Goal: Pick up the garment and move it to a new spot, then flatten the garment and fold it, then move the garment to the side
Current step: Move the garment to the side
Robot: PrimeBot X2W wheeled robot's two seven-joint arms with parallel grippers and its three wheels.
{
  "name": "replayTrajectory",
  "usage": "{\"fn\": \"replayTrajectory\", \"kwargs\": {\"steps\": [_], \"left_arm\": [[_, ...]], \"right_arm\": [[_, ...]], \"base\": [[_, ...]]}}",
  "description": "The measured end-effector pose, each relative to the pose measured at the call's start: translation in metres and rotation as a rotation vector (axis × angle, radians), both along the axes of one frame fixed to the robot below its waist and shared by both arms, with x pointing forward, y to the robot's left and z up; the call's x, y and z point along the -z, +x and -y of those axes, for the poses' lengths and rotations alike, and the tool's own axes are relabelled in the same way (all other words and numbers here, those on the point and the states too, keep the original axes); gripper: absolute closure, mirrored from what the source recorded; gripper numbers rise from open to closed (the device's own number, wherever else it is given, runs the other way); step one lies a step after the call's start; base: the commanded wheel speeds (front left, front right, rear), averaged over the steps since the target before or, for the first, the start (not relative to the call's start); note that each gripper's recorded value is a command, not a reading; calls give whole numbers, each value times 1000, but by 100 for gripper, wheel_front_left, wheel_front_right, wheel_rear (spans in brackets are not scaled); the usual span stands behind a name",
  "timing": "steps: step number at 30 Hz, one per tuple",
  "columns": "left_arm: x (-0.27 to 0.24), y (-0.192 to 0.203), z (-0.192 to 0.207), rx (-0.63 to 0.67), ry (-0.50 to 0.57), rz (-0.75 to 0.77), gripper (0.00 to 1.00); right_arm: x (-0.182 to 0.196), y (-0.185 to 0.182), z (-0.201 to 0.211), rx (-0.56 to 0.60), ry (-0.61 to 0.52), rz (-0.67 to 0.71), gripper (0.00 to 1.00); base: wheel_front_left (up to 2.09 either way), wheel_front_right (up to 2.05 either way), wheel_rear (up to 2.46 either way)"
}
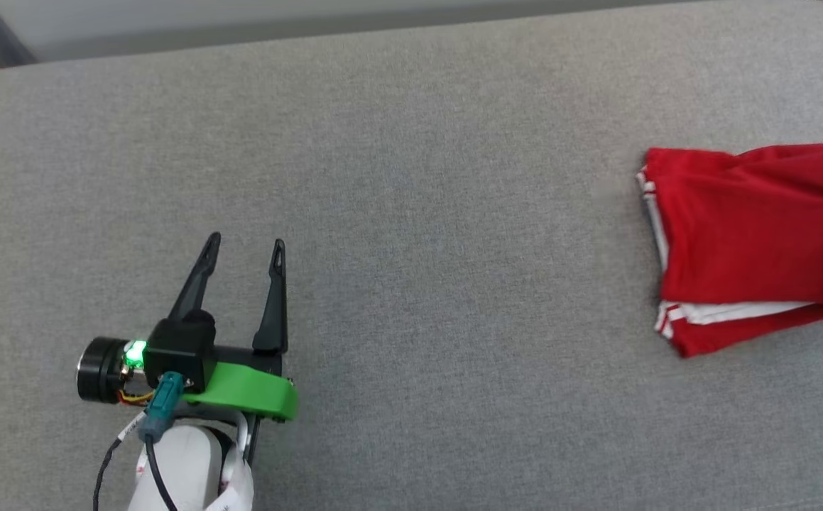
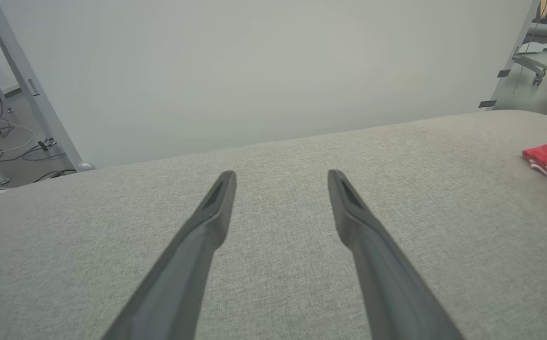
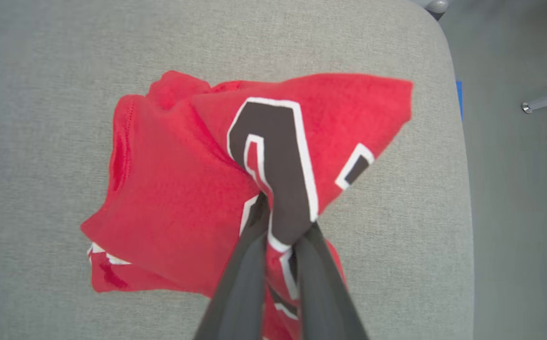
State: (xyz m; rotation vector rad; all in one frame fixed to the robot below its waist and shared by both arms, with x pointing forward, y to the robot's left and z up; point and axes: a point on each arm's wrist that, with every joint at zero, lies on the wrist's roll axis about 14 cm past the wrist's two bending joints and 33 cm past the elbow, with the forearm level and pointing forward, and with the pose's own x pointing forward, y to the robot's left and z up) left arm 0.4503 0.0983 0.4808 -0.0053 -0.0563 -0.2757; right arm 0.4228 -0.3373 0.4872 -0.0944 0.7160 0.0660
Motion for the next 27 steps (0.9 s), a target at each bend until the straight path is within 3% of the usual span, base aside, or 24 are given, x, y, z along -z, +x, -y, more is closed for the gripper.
{"fn": "replayTrajectory", "kwargs": {"steps": [11, 23, 24, 25, 27], "left_arm": [[37, 40, 1, 11, 4, -33, 0], [71, 48, -4, 4, 11, -92, 0], [69, 47, -4, 3, 12, -89, 0], [68, 47, -4, 2, 13, -86, 0], [64, 46, -4, 2, 14, -80, 0]], "right_arm": [[21, 32, 105, 234, -219, -69, 100], [40, 46, 149, 346, -303, -72, 100], [40, 48, 149, 354, -292, -58, 27], [40, 48, 148, 360, -283, -50, 0], [40, 47, 147, 371, -271, -34, 0]], "base": [[0, 0, 0], [0, 0, 0], [0, 0, 0], [0, 0, 0], [0, 0, 0]]}}
